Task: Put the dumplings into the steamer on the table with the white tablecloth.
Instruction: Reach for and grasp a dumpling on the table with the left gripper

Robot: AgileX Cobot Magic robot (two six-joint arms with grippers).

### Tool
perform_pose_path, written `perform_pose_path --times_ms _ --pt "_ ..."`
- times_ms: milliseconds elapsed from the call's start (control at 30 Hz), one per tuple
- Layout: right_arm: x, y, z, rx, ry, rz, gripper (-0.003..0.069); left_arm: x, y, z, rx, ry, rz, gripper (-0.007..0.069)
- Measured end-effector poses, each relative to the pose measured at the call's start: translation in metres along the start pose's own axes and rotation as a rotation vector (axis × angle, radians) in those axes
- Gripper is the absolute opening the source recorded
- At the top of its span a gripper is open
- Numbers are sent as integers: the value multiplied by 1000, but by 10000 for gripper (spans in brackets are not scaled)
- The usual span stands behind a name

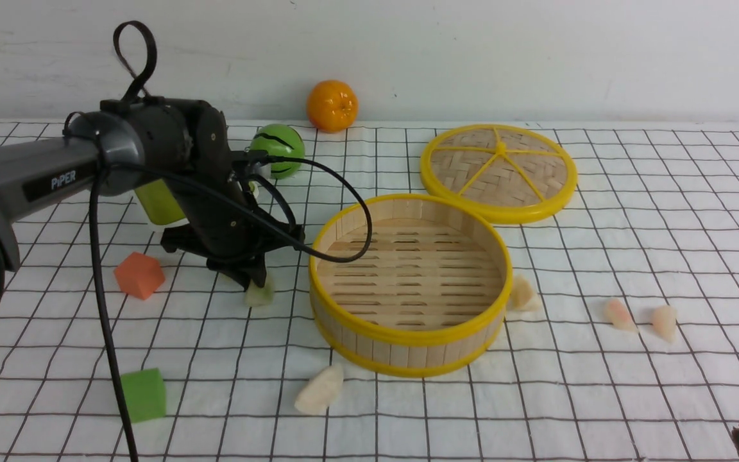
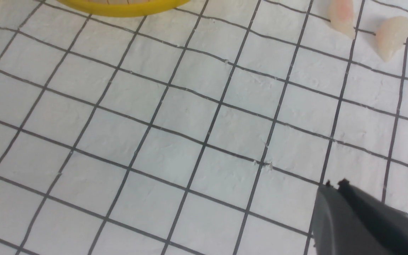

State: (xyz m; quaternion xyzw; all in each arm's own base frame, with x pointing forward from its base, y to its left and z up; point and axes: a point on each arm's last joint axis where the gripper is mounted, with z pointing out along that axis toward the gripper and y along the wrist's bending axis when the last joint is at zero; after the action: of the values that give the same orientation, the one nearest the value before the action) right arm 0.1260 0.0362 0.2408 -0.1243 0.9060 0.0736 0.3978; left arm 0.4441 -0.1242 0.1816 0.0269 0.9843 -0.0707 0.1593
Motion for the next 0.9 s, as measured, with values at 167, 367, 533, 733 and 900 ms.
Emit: perform_pose_path --times_ms 167,367,533,733,900 --pt "0 0 0 1 -5 0 13 1 -1 -9 3 19 -2 31" --pt "0 0 0 1 -5 0 15 -3 -5 -51 19 -55 15 -13" --pt "-1 0 0 1 -7 0 20 -5 -8 -81 39 -118 15 -13" --pt "-1 0 0 1 -11 1 20 -3 -5 -58 24 -61 22 12" --pt "-1 0 0 1 -13 2 24 1 -3 -27 14 7 31 193"
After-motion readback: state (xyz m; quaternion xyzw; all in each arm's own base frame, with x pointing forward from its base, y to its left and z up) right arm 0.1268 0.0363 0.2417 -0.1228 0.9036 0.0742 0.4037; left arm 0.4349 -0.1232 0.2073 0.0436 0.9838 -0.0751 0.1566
